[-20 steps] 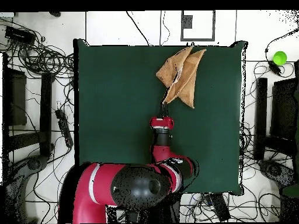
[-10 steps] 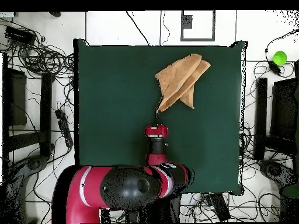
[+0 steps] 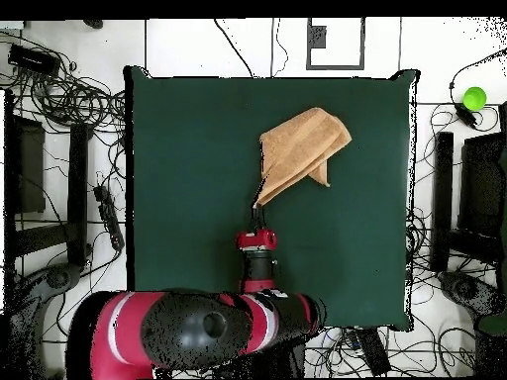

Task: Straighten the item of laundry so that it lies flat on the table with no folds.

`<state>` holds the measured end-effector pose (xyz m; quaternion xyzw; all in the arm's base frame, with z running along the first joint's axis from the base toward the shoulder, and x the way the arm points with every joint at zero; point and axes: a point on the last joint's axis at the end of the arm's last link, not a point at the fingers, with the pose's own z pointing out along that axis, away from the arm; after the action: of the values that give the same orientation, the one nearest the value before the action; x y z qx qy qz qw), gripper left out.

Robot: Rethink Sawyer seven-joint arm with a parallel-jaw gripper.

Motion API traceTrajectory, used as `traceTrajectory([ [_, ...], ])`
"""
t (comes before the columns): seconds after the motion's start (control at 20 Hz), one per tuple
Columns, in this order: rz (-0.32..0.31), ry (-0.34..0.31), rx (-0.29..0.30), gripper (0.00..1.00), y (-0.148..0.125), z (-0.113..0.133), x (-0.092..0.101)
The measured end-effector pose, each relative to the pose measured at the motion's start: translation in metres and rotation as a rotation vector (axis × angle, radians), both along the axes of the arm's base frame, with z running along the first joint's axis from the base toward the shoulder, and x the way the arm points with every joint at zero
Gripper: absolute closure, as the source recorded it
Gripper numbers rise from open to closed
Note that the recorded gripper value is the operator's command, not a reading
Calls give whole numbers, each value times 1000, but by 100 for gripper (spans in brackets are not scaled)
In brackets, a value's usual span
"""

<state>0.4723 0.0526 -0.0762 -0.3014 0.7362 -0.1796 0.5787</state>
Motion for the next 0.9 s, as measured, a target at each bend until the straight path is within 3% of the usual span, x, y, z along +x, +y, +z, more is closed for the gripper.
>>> traceTrajectory([
  [0.15, 38, 23, -9, 100, 9, 18, -12],
  [0.25, 98, 49, -19, 100, 19, 46, -26],
  [0.5, 176, 76, -30, 100, 30, 86, -45],
  [0.7, 215, 97, -65, 100, 37, 106, -57],
  [0.9, 213, 134, -127, 100, 42, 105, -63],
])
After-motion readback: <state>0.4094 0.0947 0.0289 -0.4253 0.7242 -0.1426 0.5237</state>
